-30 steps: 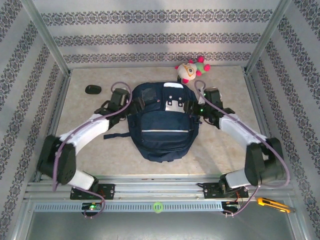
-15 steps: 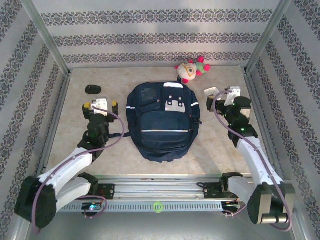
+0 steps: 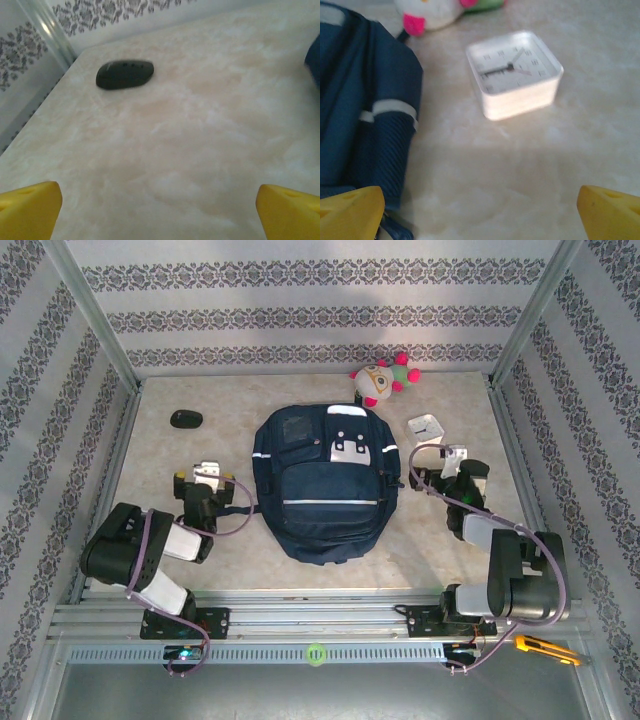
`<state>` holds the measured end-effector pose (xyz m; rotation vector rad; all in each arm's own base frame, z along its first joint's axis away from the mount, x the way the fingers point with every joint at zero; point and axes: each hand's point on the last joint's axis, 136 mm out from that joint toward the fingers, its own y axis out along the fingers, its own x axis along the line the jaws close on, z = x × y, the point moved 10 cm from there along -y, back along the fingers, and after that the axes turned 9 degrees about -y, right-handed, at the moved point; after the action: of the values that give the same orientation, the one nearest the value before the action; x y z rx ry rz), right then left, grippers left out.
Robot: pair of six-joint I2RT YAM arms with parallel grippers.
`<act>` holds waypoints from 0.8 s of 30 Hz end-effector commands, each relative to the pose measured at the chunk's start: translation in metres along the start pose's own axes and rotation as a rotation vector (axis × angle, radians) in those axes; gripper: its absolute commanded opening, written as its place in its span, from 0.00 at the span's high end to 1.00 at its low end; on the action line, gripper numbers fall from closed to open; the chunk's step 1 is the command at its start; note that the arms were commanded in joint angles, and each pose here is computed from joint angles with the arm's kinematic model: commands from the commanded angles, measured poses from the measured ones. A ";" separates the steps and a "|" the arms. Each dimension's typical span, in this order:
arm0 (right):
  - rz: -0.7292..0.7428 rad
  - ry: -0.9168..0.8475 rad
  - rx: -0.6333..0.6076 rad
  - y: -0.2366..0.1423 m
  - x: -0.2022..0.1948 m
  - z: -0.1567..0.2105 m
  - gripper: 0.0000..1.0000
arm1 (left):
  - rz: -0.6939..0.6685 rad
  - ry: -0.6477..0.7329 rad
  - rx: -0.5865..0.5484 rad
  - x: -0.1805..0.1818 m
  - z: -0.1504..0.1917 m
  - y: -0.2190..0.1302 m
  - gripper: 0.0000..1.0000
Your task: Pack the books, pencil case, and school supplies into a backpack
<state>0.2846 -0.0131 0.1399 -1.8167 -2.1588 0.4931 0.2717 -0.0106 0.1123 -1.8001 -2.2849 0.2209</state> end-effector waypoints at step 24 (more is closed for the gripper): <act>0.082 -0.054 -0.143 0.020 0.010 -0.005 0.02 | 0.045 -0.198 0.053 0.015 -0.016 0.031 0.01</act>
<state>0.2974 -0.0003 0.1250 -1.9516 -2.1856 0.4728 0.3004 0.0100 0.1196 -1.8722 -2.3373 0.4536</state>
